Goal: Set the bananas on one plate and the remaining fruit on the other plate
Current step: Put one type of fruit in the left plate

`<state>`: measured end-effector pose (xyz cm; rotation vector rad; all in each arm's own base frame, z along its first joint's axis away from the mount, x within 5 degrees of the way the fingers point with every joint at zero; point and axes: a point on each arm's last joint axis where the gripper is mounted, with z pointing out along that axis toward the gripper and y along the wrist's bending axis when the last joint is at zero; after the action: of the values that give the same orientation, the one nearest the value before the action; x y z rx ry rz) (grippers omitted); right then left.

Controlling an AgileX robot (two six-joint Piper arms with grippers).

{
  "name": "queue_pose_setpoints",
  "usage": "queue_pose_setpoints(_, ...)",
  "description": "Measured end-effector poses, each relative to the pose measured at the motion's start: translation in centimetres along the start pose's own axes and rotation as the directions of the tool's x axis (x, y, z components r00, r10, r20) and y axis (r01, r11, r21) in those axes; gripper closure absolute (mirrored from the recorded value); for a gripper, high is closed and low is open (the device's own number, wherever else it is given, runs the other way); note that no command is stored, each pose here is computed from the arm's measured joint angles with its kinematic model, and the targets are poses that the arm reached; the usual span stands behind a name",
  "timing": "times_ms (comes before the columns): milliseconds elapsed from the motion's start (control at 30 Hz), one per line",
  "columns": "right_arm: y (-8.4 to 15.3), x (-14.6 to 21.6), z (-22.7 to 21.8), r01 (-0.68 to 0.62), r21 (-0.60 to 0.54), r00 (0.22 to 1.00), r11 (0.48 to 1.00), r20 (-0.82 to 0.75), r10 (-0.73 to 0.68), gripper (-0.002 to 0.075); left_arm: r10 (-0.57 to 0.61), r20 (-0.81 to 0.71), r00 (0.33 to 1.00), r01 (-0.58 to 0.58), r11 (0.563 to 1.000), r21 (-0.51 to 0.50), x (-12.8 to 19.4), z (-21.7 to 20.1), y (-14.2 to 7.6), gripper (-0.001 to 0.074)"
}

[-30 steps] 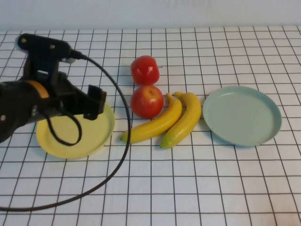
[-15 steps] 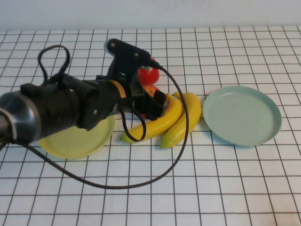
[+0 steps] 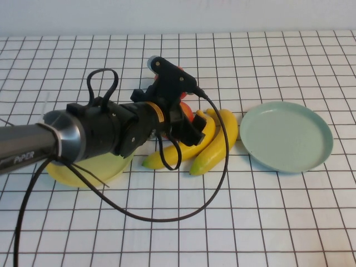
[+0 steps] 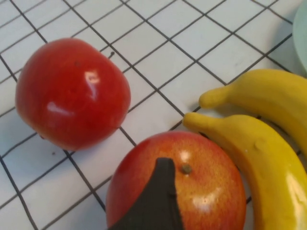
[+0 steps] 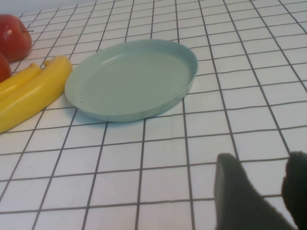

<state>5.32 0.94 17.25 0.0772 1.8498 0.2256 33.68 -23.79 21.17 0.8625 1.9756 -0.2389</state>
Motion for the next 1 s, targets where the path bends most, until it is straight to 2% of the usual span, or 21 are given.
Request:
queue_pose_setpoints(500, 0.0, 0.0, 0.0, 0.000, 0.000, 1.000, 1.000, 0.000, 0.000, 0.0515, 0.029, 0.037, 0.999, -0.028, 0.999, -0.046, 0.7, 1.0, 2.0, 0.0066)
queue_pose_setpoints(1000, 0.0, 0.0, 0.0, 0.000, 0.000, 1.000, 1.000, 0.000, 0.000, 0.0515, -0.010, 0.001, 1.000, 0.010, 0.999, -0.035, 2.2, 2.4, 1.8, 0.0066)
